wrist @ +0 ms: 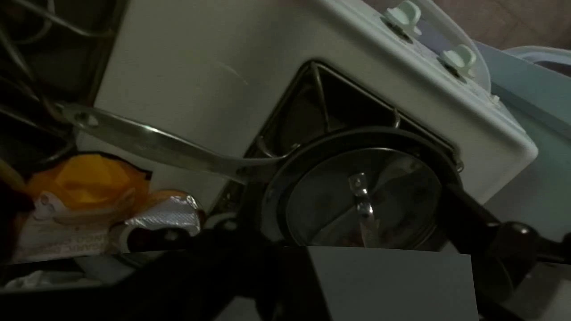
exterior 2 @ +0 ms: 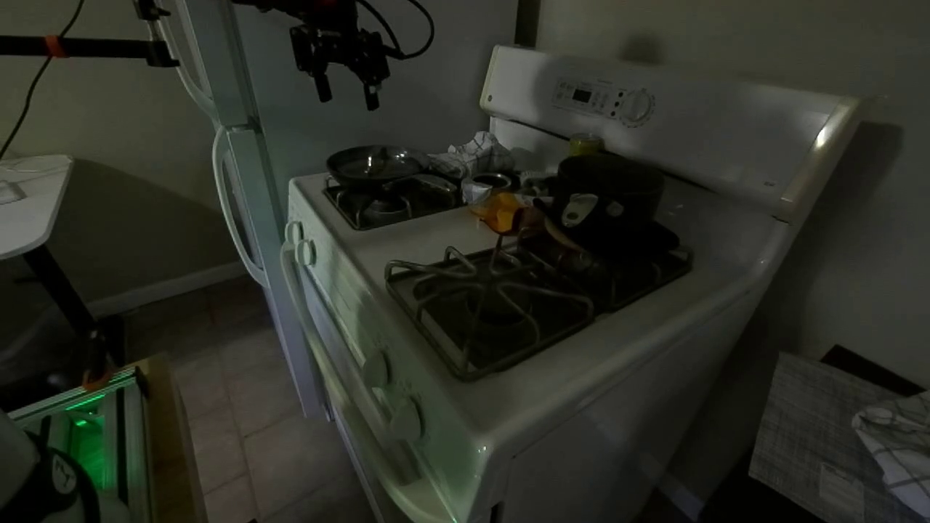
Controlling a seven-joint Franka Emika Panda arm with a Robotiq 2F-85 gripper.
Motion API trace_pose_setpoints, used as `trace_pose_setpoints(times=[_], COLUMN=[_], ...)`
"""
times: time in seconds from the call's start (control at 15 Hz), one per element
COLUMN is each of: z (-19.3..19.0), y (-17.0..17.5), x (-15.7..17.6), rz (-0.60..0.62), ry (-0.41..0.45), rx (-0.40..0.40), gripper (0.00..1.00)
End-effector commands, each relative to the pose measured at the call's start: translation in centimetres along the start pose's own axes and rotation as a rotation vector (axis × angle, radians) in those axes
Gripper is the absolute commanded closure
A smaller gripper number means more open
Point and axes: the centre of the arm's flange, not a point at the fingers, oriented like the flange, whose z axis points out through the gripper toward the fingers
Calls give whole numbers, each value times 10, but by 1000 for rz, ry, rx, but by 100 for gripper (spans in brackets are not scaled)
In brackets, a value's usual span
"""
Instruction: Pick up the clear pot lid and put it on the white tea towel
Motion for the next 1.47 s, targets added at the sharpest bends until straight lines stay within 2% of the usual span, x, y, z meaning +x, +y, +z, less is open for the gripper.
trace_pose_setpoints(times=[0.0, 0.07, 0.4, 0.6, 0.87, 1.13, 1.2, 1.27, 1.4], z=[7, 3, 5, 23, 69, 100, 105, 109, 114], y=[-2, -1, 0, -17, -31, -35, -37, -37, -40], x=[29, 13, 17, 27, 34, 35, 34, 35, 38], rz=[-199, -107, -116, -208, -298, -314, -316, -320, -339], ry=[2, 0, -1, 11, 75, 100, 106, 117, 138], rx=[30, 13, 18, 59, 101, 61, 55, 53, 70], gripper=[0, 0, 0, 0, 0, 3, 7, 7, 30])
